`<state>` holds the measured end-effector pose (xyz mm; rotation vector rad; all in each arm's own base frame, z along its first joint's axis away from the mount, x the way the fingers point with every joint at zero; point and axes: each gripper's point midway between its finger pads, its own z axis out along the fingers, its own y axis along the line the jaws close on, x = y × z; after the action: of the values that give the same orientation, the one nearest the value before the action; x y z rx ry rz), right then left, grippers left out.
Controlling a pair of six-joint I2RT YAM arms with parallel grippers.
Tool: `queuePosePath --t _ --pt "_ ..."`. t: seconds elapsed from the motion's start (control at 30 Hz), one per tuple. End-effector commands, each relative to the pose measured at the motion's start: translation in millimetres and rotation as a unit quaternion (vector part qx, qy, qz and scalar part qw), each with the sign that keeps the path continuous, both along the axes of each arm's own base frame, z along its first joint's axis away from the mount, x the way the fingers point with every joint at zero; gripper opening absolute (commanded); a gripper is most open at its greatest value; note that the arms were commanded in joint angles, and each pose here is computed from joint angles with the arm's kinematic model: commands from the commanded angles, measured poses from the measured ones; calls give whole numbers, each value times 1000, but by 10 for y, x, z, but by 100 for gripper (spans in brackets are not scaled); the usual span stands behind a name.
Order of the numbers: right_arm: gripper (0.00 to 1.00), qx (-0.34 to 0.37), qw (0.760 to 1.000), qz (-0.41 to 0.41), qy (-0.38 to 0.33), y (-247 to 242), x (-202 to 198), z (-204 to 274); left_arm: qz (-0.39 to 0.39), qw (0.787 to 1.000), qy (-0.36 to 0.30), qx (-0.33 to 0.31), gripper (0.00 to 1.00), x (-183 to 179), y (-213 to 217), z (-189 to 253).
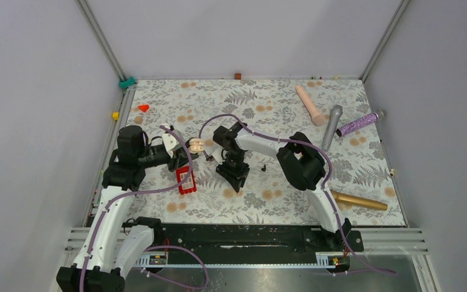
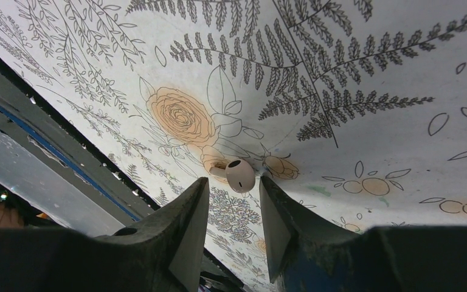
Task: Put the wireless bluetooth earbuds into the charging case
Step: Pick up the right earbud from the center of the board.
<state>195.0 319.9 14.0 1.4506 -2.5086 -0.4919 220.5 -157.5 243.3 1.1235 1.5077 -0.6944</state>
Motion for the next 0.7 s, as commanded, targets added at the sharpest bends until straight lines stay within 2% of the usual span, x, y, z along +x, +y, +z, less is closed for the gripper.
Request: queuePosePath --t 0.0,0.33,0.67 --pt "44 23 999 0 -36 105 159 8 -16 1000 -25 -8 0 -15 -24 74" --pt "43 27 999 1 -37 131 162 -46 -18 1000 -24 -9 0 -19 -27 71" --pt "28 22 999 0 -34 116 146 -75 -20 1000 -22 -9 0 -19 -30 62"
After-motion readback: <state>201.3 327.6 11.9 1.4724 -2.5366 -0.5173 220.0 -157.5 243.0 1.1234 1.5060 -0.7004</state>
